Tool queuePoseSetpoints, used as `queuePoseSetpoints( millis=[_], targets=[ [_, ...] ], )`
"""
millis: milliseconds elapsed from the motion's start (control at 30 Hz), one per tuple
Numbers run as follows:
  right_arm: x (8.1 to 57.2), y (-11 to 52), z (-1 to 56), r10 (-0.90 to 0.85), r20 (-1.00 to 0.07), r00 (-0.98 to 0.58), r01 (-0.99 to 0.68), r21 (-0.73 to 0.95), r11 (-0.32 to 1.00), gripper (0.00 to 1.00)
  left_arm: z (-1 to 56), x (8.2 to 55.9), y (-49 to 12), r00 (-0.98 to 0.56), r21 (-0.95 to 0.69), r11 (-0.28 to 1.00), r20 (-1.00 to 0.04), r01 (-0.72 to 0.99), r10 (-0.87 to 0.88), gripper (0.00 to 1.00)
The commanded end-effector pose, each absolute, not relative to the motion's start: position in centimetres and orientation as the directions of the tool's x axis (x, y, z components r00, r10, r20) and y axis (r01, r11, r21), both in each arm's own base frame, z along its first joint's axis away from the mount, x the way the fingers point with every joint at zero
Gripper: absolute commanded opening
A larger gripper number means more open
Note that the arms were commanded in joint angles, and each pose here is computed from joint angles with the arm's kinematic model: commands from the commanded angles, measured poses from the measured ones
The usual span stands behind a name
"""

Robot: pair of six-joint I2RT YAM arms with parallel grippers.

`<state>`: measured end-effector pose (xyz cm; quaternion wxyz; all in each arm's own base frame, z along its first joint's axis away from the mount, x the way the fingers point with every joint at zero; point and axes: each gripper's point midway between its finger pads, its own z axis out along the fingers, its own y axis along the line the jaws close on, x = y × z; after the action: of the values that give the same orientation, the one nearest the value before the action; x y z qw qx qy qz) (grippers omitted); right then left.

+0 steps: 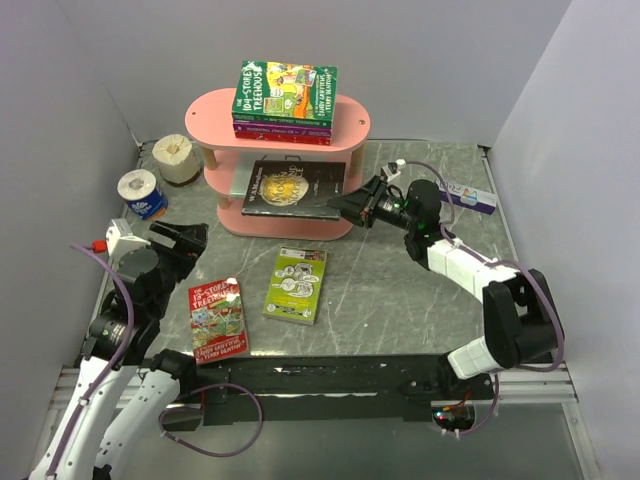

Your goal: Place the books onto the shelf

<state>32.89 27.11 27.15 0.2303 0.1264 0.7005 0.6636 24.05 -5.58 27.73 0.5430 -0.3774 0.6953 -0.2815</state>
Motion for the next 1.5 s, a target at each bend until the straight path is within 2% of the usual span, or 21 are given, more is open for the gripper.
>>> queuePoseSetpoints(
  millis=[0, 200, 633, 1200, 1267, 1300, 1400, 1467],
  targets=[
    [34.3, 26.9, 34.6, 0.537, -0.297, -0.789, -0.354, 0.935, -0.004, 0.00, 28.2, 24.6, -6.0, -0.118, -0.819, 0.541, -0.528, -0.190, -0.841, 0.86],
    [35.9, 27.3, 33.0, 0.552, -0.246, -0.797, -0.304, 0.952, -0.015, 0.00, 27.3, 25.0, -6.8, -0.150, -0.824, 0.534, -0.514, -0.187, -0.845, 0.85],
    [37.6, 28.8, 34.0, 0.529, -0.261, -0.807, -0.303, 0.953, 0.009, 0.00, 26.7, 25.7, -7.7, -0.186, -0.827, 0.536, -0.507, -0.171, -0.842, 0.84],
    [39.0, 31.0, 31.5, 0.471, -0.232, -0.851, -0.236, 0.970, 0.051, 0.00, 26.0, 25.6, -8.2, -0.214, -0.829, 0.534, -0.499, -0.166, -0.840, 0.84],
    [38.9, 30.9, 30.9, 0.462, -0.229, -0.857, -0.225, 0.972, 0.066, 0.09, 25.8, 25.6, -8.3, -0.221, -0.827, 0.536, -0.499, -0.167, -0.838, 0.84],
    [38.8, 30.9, 30.7, 0.458, -0.229, -0.859, -0.221, 0.973, 0.072, 0.18, 25.8, 25.6, -8.4, -0.223, -0.827, 0.537, -0.498, -0.168, -0.838, 0.84],
    [38.5, 30.8, 30.0, 0.450, -0.227, -0.864, -0.204, 0.974, 0.099, 0.32, 25.5, 25.6, -8.5, -0.230, -0.827, 0.537, -0.497, -0.167, -0.837, 0.84],
    [38.3, 30.9, 29.7, 0.439, -0.230, -0.868, -0.200, 0.973, 0.114, 0.36, 25.4, 25.7, -8.6, -0.235, -0.827, 0.536, -0.495, -0.168, -0.837, 0.83]
  ],
)
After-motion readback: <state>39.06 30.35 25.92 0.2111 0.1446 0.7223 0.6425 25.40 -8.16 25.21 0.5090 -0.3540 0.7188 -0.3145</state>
